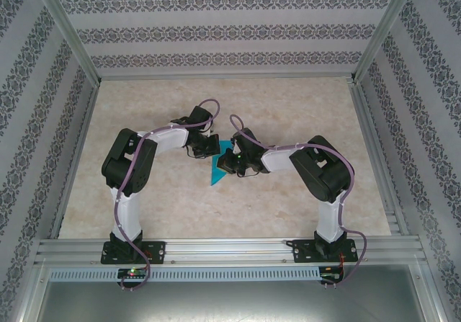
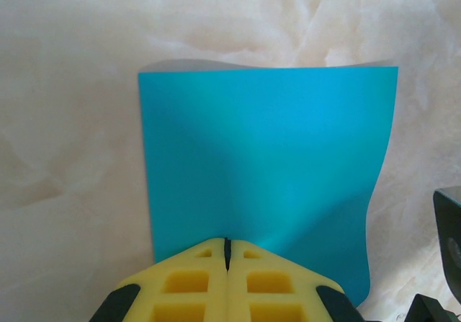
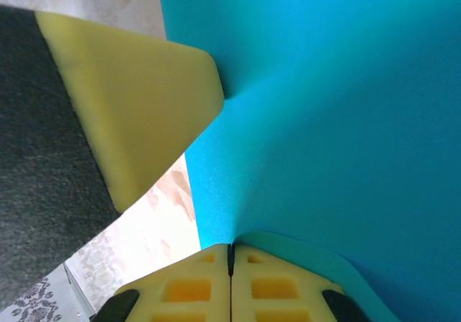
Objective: Fold a paper plane with a square sheet of paper (pick it up from the middle)
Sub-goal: Third fold the triangle at the center of the table.
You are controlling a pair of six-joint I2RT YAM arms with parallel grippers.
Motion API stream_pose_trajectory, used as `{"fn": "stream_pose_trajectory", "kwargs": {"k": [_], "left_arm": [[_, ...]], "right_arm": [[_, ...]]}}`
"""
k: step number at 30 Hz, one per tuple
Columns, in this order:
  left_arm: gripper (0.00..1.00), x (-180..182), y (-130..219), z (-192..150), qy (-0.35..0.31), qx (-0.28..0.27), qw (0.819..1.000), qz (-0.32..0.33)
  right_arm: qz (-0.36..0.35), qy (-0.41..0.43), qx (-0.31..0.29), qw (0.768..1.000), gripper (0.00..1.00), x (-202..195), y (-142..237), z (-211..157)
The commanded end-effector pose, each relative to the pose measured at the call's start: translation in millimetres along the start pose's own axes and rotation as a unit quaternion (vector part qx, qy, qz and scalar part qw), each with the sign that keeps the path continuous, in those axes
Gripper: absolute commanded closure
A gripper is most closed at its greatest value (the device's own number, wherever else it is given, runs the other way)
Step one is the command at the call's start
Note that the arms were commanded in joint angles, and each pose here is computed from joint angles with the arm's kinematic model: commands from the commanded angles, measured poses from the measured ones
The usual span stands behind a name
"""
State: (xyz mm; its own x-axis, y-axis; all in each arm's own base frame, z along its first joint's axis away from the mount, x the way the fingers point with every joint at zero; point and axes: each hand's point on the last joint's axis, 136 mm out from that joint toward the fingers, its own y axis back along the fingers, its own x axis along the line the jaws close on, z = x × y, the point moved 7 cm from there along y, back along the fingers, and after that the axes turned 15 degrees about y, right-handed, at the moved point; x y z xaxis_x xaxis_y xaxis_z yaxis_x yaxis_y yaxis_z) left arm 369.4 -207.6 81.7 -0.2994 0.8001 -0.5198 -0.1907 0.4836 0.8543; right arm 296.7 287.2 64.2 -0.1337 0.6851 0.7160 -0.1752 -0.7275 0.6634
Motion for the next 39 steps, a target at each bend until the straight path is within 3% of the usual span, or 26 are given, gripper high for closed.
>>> {"fn": "stream_pose_trajectory", "kwargs": {"k": [1, 15, 21, 25, 35, 39], "left_arm": [[0.98, 11.9, -7.4, -1.1, 0.001, 0.016, 0.999, 0.027], [0.95, 7.5, 0.4, 0.7, 0.005, 0.009, 1.000, 0.024], [0.80, 9.7, 35.1, 15.3, 0.044, -0.039, 0.998, 0.029], [0.75, 27.0, 56.4, 23.2, 0.091, -0.065, 0.993, 0.027], [0.71, 48.4, 85.1, 17.1, 0.114, -0.086, 0.990, 0.015], [0.71, 48.6, 85.0, 5.5, 0.112, -0.071, 0.991, -0.011]], "right_arm": [[0.001, 0.009, 0.016, 1.000, 0.95, -1.8, -1.4, -6.6], [-0.021, -0.005, 0.028, 0.999, 0.94, -15.2, -6.7, -10.8], [-0.038, -0.012, 0.039, 0.998, 0.77, -21.7, -8.0, -15.0], [-0.039, -0.016, 0.042, 0.998, 0.73, -23.4, -9.4, -15.5], [-0.046, -0.015, 0.040, 0.998, 0.63, -26.0, -8.4, -17.3], [-0.051, -0.013, 0.039, 0.998, 0.66, -27.4, -8.3, -18.0]]}}
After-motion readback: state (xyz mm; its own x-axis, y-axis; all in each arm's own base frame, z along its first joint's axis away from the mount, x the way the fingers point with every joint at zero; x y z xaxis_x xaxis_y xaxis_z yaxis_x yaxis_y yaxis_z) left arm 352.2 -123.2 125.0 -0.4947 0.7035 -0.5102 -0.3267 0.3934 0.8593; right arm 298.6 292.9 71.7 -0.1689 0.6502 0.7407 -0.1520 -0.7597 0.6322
